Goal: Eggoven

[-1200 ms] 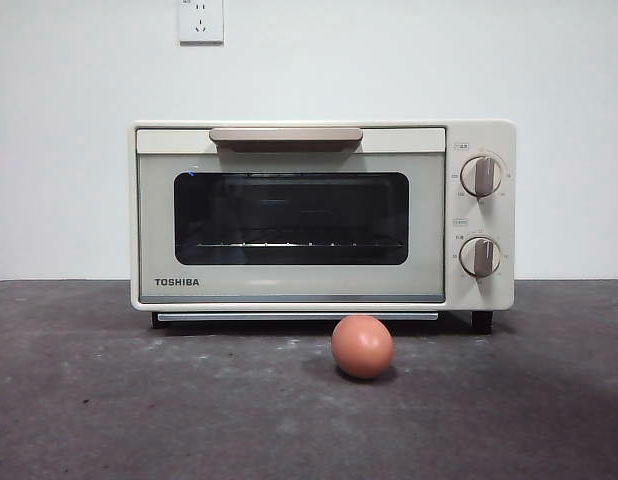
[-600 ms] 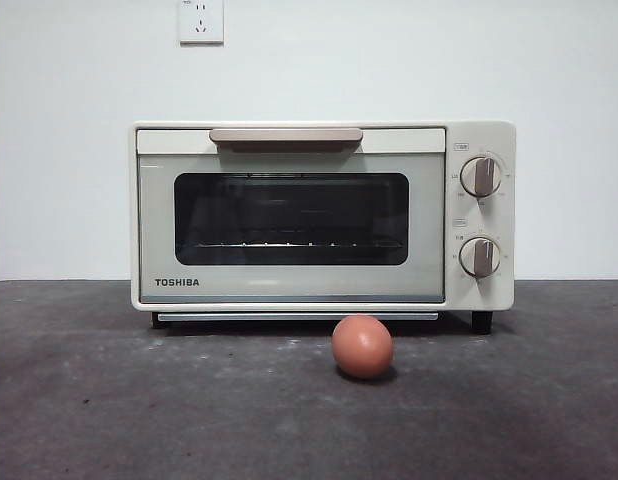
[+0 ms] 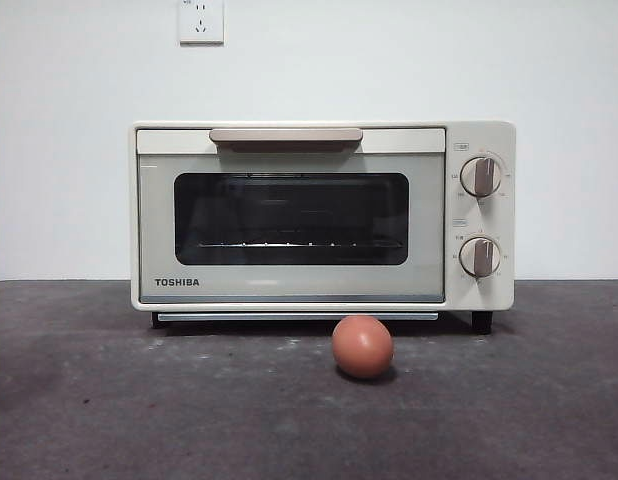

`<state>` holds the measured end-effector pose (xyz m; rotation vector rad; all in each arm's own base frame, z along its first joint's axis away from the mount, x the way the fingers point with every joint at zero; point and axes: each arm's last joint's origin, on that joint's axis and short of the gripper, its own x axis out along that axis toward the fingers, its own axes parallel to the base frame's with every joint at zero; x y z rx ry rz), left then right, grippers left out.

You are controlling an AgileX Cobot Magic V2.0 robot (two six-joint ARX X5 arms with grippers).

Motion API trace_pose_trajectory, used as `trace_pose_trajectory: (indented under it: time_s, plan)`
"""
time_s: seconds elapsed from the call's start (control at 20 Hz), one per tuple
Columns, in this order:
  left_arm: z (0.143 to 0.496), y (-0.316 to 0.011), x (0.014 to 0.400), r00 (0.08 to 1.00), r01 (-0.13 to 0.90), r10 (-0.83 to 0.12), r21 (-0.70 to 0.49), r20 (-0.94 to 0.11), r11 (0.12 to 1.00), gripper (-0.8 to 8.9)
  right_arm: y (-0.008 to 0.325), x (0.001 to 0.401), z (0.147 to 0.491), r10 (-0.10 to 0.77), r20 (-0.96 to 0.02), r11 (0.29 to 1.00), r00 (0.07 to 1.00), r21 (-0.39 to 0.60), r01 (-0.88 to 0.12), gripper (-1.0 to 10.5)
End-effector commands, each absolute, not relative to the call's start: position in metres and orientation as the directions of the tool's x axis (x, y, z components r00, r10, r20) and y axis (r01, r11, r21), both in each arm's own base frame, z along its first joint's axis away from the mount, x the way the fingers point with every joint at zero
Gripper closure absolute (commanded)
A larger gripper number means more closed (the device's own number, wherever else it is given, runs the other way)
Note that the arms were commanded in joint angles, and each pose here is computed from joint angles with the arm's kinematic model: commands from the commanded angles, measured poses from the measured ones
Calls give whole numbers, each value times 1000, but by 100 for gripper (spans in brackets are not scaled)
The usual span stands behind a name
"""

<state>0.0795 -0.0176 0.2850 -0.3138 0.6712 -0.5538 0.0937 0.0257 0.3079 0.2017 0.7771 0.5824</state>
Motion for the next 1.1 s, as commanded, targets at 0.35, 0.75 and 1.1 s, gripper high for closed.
trace_pose_trajectory:
  time_s: [0.35,0.75,1.1]
  plan:
    - [290,-19,79,645,428,-587,-405,-489,808,806,35,104,311,607,-601,788,519,376,-487,575]
    - [290,-19,79,647,430,-587,-403,-487,808,806,65,138,303,675,-611,726,414,450,-521,575]
    - [290,-19,79,648,431,-587,-402,-485,808,806,137,183,272,625,-665,758,409,390,-523,576]
